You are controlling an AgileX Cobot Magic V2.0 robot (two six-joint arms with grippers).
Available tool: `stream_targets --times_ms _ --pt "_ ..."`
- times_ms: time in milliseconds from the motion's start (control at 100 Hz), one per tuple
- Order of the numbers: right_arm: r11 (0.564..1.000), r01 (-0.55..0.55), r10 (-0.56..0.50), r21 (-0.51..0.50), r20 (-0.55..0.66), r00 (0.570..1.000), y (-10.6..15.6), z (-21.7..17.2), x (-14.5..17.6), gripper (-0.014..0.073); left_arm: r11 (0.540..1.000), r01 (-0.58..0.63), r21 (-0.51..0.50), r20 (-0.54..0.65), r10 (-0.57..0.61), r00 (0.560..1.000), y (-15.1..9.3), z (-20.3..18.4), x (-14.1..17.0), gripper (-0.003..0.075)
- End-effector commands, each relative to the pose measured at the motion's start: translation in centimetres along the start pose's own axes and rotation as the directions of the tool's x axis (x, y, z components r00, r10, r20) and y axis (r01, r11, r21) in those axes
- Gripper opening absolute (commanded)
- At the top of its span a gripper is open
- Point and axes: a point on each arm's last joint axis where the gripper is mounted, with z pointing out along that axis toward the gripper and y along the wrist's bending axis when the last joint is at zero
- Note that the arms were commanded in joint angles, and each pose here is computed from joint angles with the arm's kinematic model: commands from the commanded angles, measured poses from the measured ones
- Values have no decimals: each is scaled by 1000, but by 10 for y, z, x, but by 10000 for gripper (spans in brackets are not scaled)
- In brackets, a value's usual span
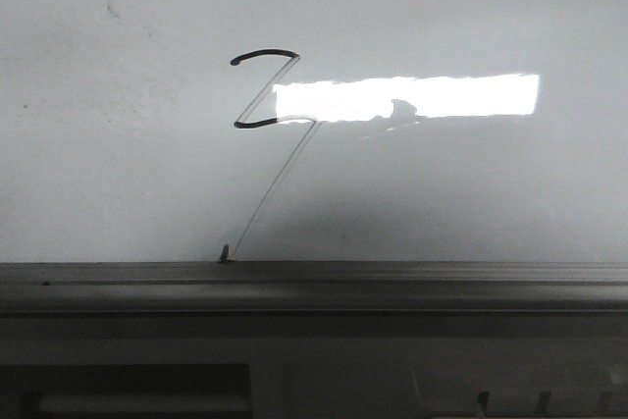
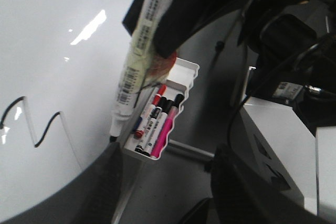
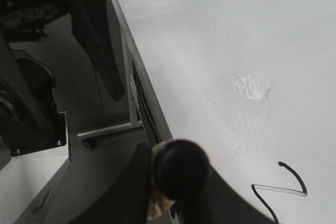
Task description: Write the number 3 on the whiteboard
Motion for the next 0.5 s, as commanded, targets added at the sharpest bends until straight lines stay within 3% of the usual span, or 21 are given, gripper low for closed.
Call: stream_targets --times_ms 0,490 --pt "999 49 -49 2 70 996 2 -9 -18 -62 1000 10 23 56 -12 998 3 4 -16 356" --pt "982 124 -112 -141 89 990 28 -12 -29 -62 998 49 47 29 -50 998 8 17 -16 354"
